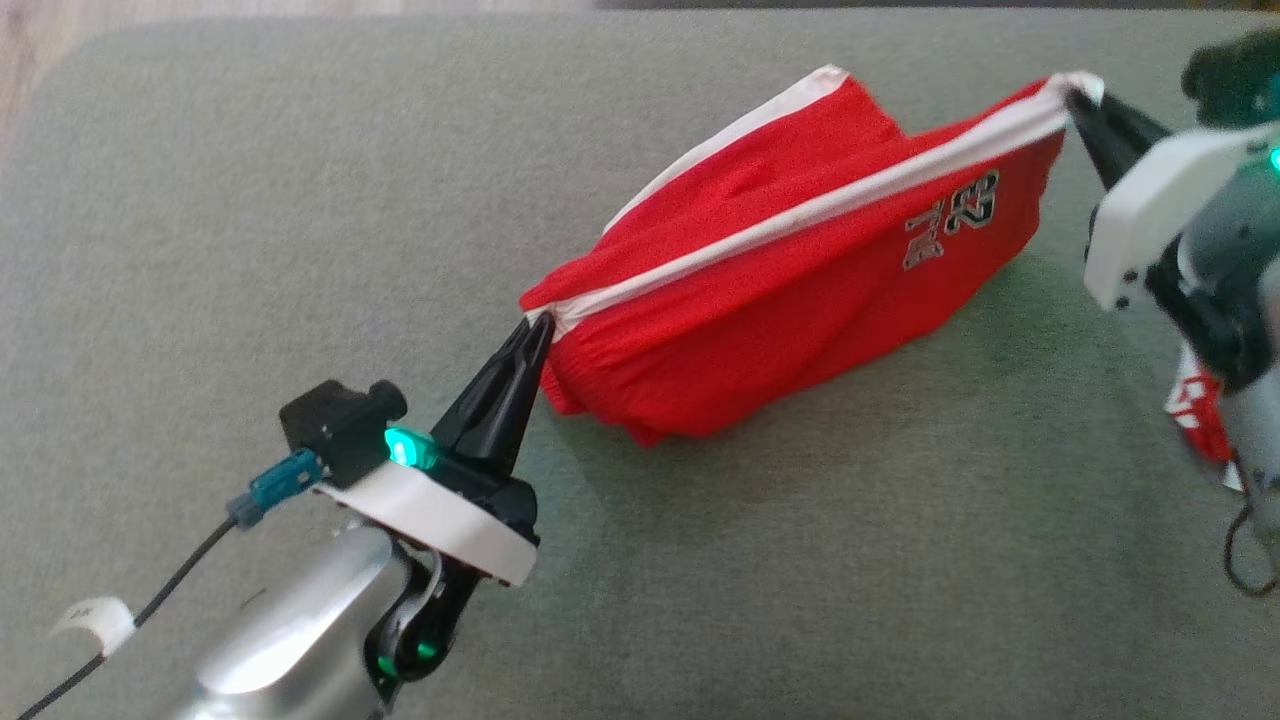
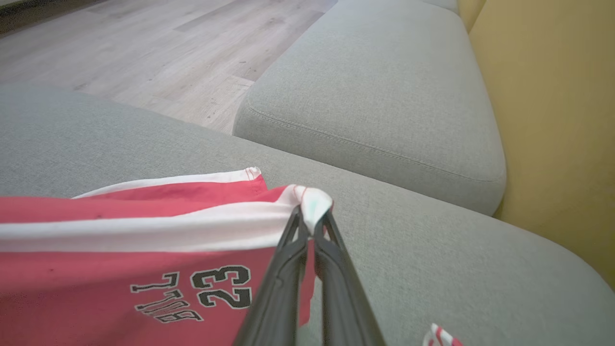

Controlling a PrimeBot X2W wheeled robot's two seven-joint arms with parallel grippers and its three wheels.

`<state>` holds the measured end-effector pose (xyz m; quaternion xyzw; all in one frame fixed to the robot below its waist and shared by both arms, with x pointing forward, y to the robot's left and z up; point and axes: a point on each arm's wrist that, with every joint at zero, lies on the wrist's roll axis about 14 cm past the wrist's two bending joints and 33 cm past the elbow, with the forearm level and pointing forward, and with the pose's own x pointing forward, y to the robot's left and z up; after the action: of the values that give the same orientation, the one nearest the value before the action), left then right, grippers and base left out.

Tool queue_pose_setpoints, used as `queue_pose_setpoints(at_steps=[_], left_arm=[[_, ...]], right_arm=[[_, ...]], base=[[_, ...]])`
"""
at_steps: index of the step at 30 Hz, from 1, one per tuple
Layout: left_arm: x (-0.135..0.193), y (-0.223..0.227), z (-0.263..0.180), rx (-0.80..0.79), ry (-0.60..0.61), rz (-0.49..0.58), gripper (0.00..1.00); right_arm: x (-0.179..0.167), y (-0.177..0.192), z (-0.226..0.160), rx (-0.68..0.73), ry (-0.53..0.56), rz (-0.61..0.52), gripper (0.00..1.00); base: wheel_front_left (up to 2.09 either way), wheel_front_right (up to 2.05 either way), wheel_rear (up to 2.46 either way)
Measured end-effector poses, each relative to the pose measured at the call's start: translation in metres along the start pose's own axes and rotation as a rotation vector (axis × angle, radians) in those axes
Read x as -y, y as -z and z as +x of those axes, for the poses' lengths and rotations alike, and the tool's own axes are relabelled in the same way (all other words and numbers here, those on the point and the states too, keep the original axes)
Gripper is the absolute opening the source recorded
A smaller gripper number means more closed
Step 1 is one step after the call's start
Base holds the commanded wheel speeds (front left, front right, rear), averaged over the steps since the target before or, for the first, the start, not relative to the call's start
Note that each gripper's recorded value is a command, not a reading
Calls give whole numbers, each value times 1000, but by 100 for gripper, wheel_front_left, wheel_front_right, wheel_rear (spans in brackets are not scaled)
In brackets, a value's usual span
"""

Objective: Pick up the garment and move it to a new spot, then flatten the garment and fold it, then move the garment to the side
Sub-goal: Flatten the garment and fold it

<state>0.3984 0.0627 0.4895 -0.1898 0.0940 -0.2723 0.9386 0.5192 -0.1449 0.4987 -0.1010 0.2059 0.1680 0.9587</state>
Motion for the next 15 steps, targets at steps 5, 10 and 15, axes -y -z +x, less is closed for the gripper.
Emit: queue_pose_setpoints(at_steps=[5, 10, 15], left_arm=[[-18, 8, 6, -12, -44, -29, 0], [-34, 15, 8, -29, -86, -40, 0], [-46, 21, 12, -43, -114, -43, 0]], right_arm=[[-9, -6, 42, -41, -42, -57, 0], [-22, 0, 72, -76, -78, -84, 0], [-30, 6, 98, -106, -102, -107, 0]], base=[[0, 0, 0], [0, 0, 0], [0, 0, 0]])
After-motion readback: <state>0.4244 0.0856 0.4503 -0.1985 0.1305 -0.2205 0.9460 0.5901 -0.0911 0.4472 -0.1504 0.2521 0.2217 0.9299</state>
